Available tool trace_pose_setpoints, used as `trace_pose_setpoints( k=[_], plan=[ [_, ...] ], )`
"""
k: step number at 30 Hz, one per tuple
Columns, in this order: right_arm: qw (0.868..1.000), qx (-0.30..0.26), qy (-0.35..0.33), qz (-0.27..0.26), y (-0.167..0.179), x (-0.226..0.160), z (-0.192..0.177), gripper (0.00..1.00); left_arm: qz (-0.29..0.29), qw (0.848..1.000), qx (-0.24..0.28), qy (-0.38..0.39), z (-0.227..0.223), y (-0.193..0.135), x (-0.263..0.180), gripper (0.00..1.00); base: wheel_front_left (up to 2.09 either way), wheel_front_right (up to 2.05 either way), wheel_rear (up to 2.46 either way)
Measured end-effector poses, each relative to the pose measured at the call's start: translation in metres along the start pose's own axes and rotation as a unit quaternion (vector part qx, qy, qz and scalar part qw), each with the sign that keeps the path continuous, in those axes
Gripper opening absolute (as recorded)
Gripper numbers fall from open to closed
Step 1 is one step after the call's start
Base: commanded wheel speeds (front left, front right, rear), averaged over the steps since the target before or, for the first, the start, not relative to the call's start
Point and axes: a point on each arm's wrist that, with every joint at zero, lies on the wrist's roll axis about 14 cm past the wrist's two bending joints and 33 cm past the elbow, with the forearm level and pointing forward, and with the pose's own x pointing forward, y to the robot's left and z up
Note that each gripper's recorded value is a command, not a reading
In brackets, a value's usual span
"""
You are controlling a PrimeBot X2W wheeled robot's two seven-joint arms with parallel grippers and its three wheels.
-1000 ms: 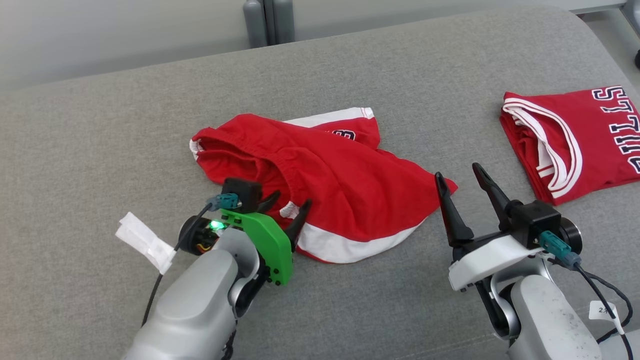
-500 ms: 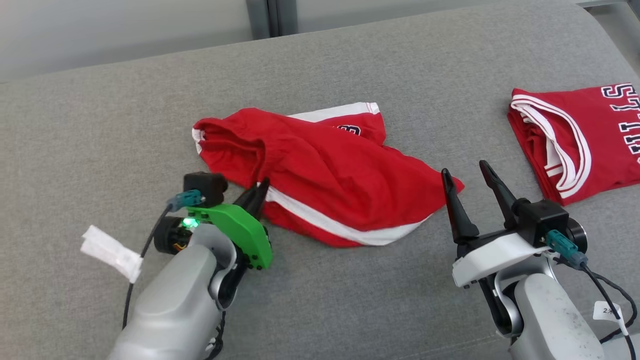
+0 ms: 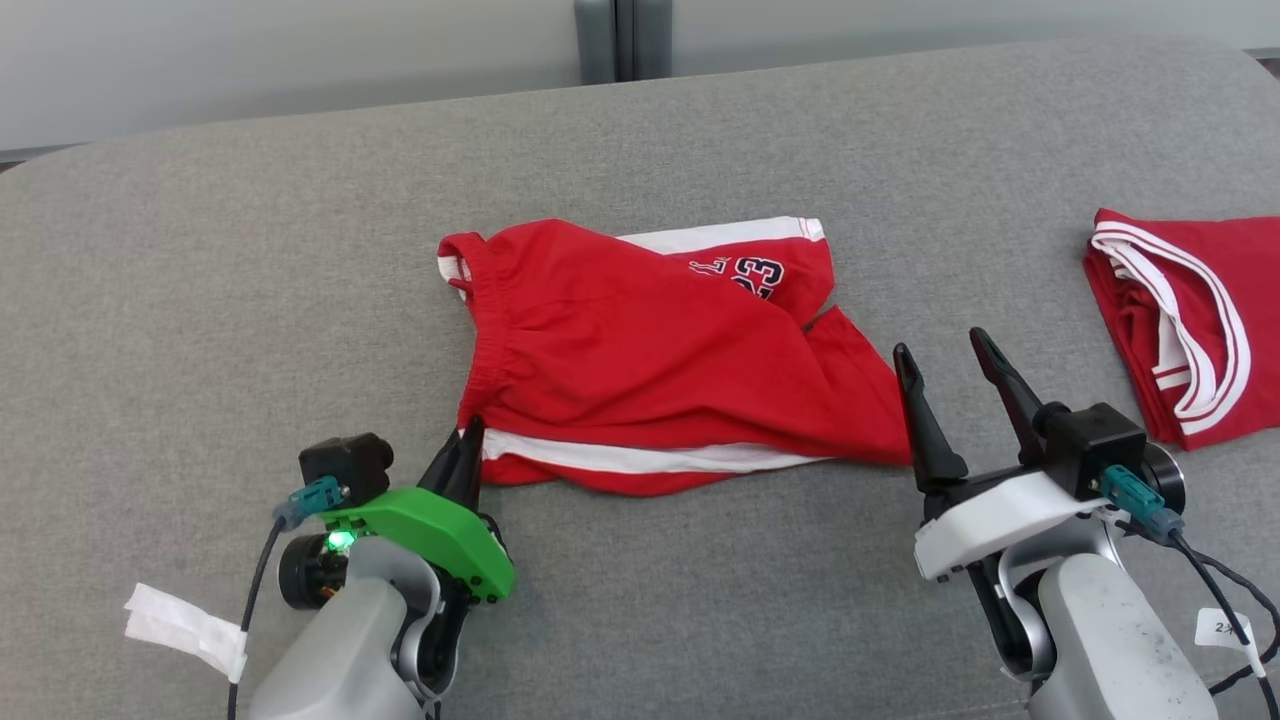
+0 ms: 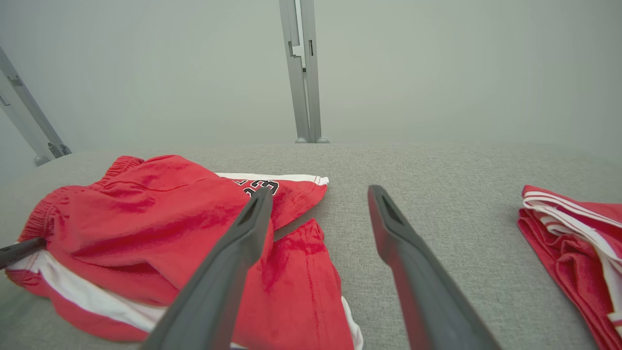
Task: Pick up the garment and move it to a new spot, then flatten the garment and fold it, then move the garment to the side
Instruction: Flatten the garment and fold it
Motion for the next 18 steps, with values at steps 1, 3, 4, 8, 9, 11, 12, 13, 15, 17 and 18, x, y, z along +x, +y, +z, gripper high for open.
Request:
trace_pose_setpoints(
  k=[1,3,4,8,9,11,12,13,15,17,18],
  plan=[
    [1.0,0.0,-0.001,0.001,0.001,0.0,0.001,1.0,-0.001,1.0,-0.001,-0.002,0.0,0.0,-0.003,0.38,0.0,0.0,0.0],
    [1.0,-0.001,-0.004,0.004,0.002,0.001,0.003,1.0,-0.008,1.0,-0.001,-0.01,0.002,-0.004,-0.007,1.0,0.0,0.0,0.0],
    [1.0,-0.001,-0.005,0.005,0.003,0.002,0.004,1.0,-0.015,1.0,-0.002,-0.016,0.005,-0.007,-0.008,1.0,0.0,0.0,0.0],
    [1.0,-0.002,-0.006,0.01,0.007,0.001,0.006,1.0,-0.027,0.998,-0.003,-0.051,0.023,-0.013,-0.017,1.0,0.0,0.0,0.0],
    [1.0,-0.003,-0.007,0.012,0.007,0.001,0.007,1.0,-0.028,0.997,0.002,-0.071,0.035,-0.012,-0.02,1.0,0.0,0.0,0.0],
    [1.0,-0.004,-0.01,0.014,0.009,0.001,0.01,1.0,-0.028,0.994,0.009,-0.108,0.056,-0.01,-0.027,1.0,0.0,0.0,0.0],
    [1.0,-0.005,-0.011,0.015,0.009,0.001,0.011,1.0,-0.027,0.992,0.017,-0.123,0.063,-0.008,-0.033,1.0,0.0,0.0,0.0],
    [1.0,-0.007,-0.013,0.015,0.009,0.001,0.013,1.0,-0.024,0.991,0.018,-0.132,0.067,-0.006,-0.038,1.0,0.0,0.0,0.0],
    [1.0,-0.008,-0.017,0.016,0.009,0.0,0.016,1.0,-0.019,0.987,0.03,-0.154,0.075,-0.004,-0.051,1.0,0.0,0.0,0.0],
    [1.0,-0.009,-0.017,0.016,0.009,-0.002,0.017,1.0,-0.012,0.984,0.041,-0.174,0.083,0.0,-0.062,1.0,0.0,0.0,0.0],
    [1.0,-0.01,-0.017,0.016,0.009,-0.003,0.018,1.0,-0.008,0.981,0.047,-0.186,0.088,0.002,-0.068,1.0,0.0,0.0,0.0]
  ],
)
